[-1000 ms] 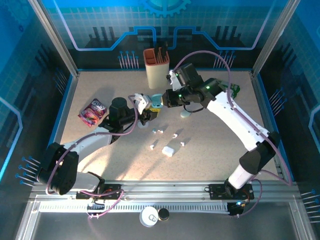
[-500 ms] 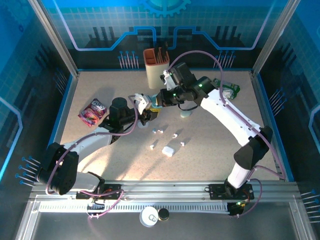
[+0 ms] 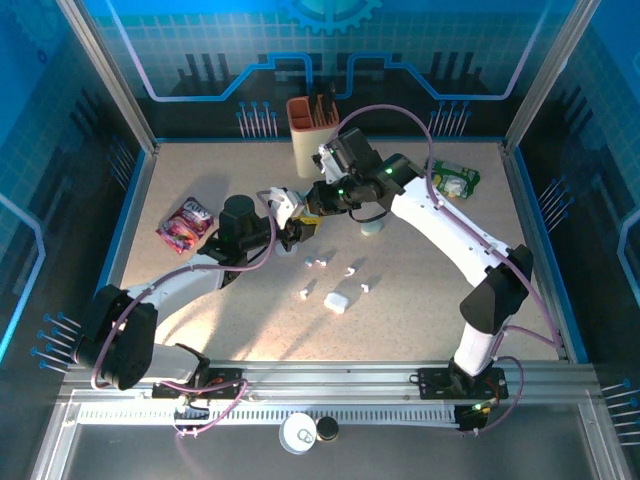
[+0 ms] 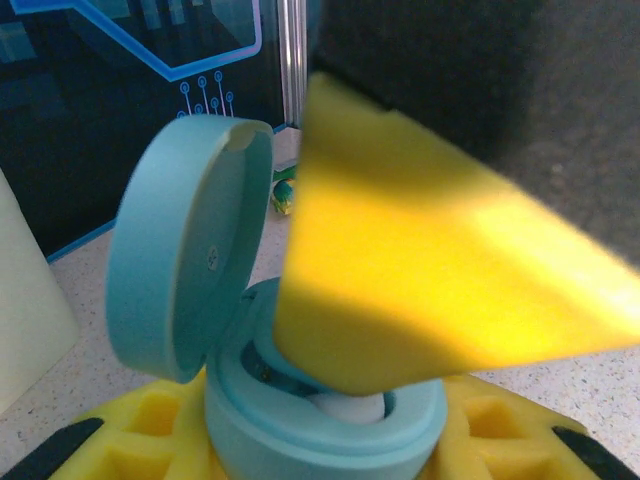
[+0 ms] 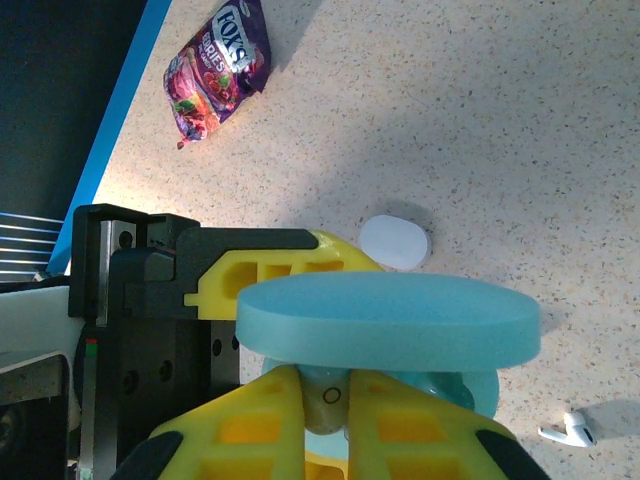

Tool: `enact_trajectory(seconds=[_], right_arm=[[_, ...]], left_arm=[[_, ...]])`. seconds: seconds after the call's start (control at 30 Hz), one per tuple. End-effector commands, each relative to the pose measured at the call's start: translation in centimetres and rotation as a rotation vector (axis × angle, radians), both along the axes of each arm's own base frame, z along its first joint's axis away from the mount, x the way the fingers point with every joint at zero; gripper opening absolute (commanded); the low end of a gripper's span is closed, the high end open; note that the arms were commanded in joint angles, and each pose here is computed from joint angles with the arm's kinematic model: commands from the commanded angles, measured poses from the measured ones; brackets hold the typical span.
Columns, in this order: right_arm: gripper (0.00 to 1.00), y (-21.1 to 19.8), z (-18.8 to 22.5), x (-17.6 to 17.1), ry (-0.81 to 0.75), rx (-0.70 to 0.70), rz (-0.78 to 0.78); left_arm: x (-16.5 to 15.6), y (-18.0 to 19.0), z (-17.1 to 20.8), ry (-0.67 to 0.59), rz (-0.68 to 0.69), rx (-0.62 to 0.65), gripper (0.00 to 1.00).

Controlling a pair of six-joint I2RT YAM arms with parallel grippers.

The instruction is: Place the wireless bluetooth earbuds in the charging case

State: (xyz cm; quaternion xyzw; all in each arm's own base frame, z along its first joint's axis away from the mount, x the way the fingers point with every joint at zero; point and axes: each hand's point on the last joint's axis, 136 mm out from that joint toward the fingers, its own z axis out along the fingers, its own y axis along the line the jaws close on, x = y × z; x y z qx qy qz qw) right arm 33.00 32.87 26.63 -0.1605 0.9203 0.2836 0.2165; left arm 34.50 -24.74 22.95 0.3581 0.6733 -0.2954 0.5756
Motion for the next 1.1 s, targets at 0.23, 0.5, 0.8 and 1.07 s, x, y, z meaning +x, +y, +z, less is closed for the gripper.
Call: enact_trajectory(seconds=[0.23, 0.5, 0.8, 1.07], right_arm=[[0.28, 0.4, 1.6, -0.8, -0.017, 0.039, 0.033], [0.41, -1.9, 2.8, -1.8, -0.070, 0.105, 0.008], [0.48, -6.9, -0.7, -2.1, -0.117, 0.111, -0.087], [0.48, -7.4, -7.8, 0.3, 0.109, 0.134, -0.216]], left_arm=[[0.2, -0.2, 2.4, -0.047, 0.004, -0.073, 0.34], [0.4, 0.4, 2.1, -0.025, 0.025, -0.089, 0.34], [0.5, 2.1, 2.8, -0.001, 0.056, -0.155, 0.34], [-0.8, 3.2, 4.2, -0.020, 0.065, -0.162, 0.35]])
